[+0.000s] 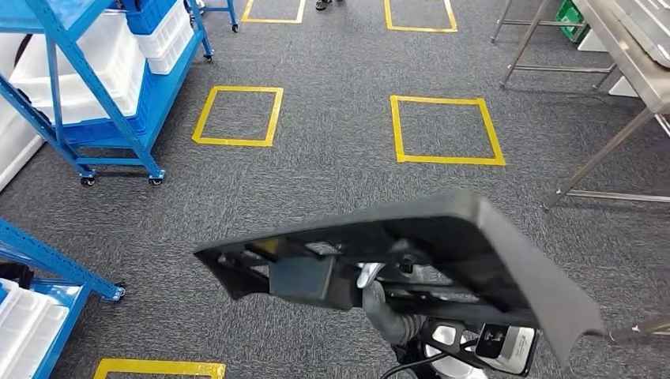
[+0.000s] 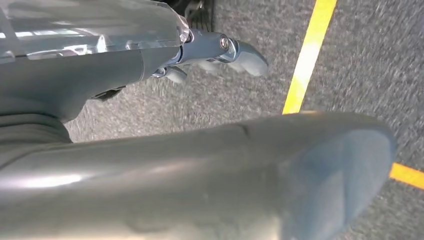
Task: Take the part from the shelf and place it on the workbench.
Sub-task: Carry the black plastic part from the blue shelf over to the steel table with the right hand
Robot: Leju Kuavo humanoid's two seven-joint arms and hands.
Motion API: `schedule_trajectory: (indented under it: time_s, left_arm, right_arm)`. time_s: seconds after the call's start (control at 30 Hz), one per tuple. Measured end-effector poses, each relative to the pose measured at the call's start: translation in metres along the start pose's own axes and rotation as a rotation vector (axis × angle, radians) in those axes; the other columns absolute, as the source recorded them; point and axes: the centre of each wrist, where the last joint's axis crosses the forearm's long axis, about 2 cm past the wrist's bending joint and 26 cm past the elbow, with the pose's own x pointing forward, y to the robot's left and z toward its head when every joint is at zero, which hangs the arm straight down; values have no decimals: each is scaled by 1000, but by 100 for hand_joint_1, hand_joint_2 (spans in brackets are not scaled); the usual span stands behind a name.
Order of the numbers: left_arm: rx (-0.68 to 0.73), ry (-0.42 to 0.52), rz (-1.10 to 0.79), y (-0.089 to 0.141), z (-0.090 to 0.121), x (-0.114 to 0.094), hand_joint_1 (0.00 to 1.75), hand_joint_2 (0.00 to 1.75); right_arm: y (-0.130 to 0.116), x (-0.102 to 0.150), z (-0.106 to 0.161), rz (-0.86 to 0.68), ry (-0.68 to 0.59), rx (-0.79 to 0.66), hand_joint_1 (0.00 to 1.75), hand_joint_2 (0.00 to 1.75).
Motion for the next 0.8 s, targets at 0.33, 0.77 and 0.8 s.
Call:
schedule_trajectory:
  time_s: [0.33,0.77,0.8]
  left_arm:
    - [-46,-42,17,-3,-2,5,0,0]
    - [-32,-60,28,-3,-6,15,0,0]
    - [-28,-61,29,-2,-6,17,0,0]
  right_arm:
    - [-11,-4,-19,36,-3,21,175,175]
    - [1,-6,-23,24,-30,83,175,175]
    - [2,-6,-23,26,-29,88,175,175]
